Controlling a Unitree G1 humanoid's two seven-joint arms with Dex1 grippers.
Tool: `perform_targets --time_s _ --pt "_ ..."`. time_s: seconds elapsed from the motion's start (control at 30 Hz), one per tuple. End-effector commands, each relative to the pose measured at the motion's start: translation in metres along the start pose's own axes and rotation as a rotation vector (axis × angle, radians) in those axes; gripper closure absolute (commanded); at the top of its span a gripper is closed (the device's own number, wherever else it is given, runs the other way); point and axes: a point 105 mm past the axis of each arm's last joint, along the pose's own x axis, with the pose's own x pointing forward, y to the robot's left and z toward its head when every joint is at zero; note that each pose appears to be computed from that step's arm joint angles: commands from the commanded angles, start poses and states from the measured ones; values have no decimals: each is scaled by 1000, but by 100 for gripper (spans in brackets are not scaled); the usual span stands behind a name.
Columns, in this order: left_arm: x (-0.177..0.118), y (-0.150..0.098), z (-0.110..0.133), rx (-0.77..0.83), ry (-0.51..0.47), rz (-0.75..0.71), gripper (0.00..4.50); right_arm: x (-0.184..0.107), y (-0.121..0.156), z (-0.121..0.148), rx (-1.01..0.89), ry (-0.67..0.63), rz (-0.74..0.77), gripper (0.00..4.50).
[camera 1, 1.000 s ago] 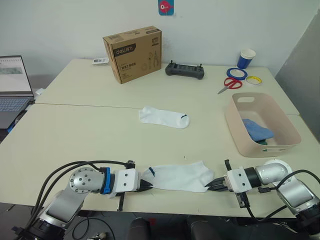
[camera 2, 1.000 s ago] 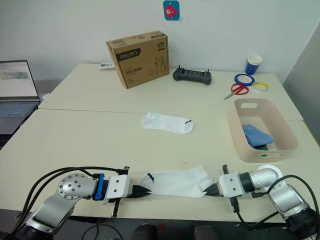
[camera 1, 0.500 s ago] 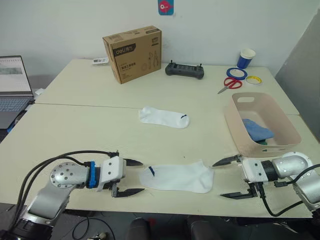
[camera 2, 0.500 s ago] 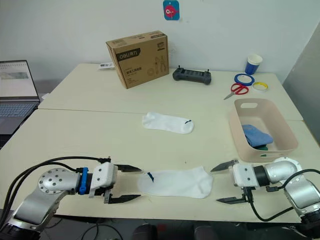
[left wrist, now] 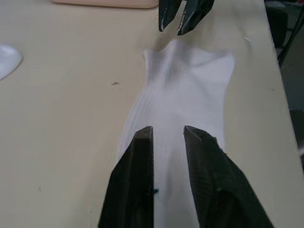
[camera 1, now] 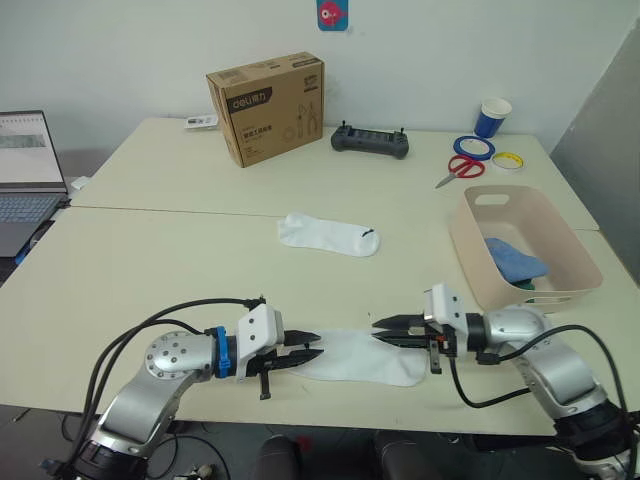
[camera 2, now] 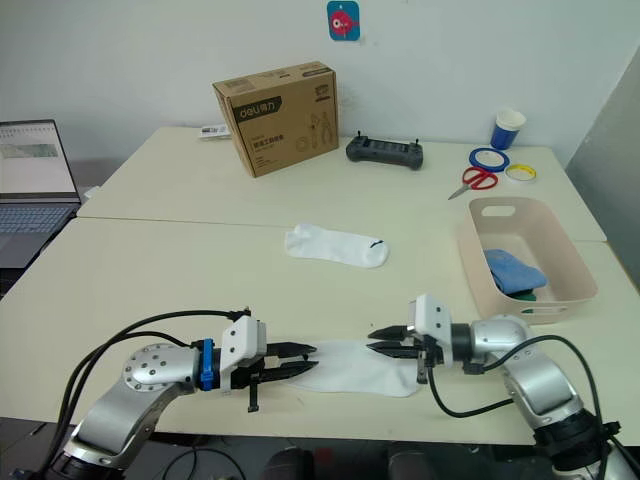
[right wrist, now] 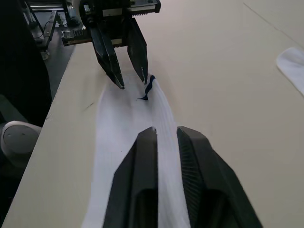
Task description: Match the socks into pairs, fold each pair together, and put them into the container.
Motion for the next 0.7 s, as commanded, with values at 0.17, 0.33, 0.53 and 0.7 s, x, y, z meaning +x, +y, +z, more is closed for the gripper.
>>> perform_targets --time_s 0.17,0.33,0.53,0.7 --pt "-1 16 -16 6 24 99 447 -9 -2 -21 -37 54 -28 450" --pt "-6 9 -23 -23 46 91 447 -25 3 -38 -47 113 -22 450" --pt "-13 6 -24 -40 49 87 447 -35 1 -39 -55 120 -39 450" --pt "-16 16 -10 -30 3 121 447 -42 -5 -20 -26 65 -71 450"
